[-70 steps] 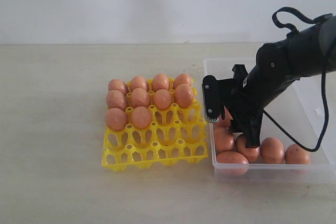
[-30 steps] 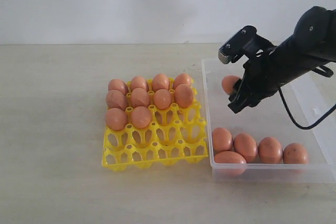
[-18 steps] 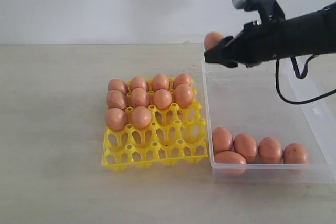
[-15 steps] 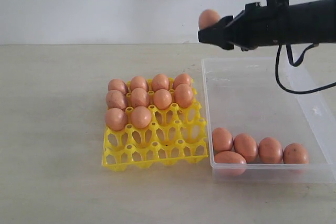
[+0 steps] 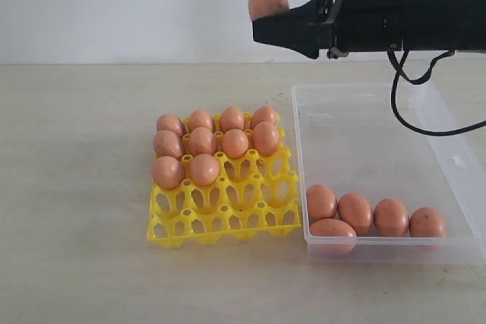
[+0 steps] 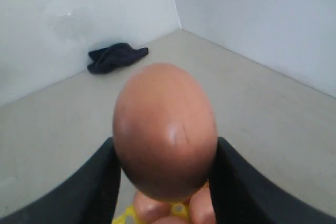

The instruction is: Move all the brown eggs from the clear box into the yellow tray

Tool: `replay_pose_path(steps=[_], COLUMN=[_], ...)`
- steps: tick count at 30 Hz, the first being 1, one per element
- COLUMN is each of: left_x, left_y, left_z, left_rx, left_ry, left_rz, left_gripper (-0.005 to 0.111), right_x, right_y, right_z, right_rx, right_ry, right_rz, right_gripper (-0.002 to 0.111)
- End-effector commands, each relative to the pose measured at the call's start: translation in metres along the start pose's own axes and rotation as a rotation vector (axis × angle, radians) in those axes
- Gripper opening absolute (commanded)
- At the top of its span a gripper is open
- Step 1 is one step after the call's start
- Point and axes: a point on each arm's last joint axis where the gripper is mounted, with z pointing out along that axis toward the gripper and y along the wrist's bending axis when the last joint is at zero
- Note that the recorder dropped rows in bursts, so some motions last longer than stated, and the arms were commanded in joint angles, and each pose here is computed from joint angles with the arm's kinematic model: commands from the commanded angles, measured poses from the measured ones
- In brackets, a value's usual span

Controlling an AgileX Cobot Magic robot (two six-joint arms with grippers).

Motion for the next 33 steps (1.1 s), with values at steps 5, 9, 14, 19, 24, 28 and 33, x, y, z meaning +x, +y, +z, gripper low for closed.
replay_pose_path(steps=[5,9,14,19,24,28,33], left_x=[0.001,0.001,0.001,0.001,0.001,0.001,0.001], left_y=[0.0,0.0,0.0,0.0,0.0,0.0,0.0], left_z=[0.0,0.0,0.0,0.0,0.0,0.0,0.0], left_rx=[-0.001,-0.001,-0.001,-0.001,-0.001,-0.001,-0.001], left_ry=[0.001,0.001,0.001,0.001,0.001,0.001,0.001], left_rz=[0.003,0.003,0.003,0.003,0.003,0.003,0.003], left_gripper=[0.004,0.004,0.004,0.004,0.004,0.004,0.004], right_x=[0.036,0.049,0.049,0.042,0.025,0.013,0.008], right_y=[0.027,0.031,0.036,0.043,0.049,0.052,0.063], right_z=[0.021,0.037,0.056,0.067,0.075,0.078,0.079], right_rx=[-0.137,-0.032,0.104,0.166,0.143,0.109,0.005], right_ry=[0.382,0.543,0.571,0.476,0.246,0.156,0.11], right_rz=[-0.204,-0.297,-0.411,-0.357,-0.254,-0.253,-0.143], right_gripper=[0.0,0.0,0.0,0.0,0.0,0.0,0.0])
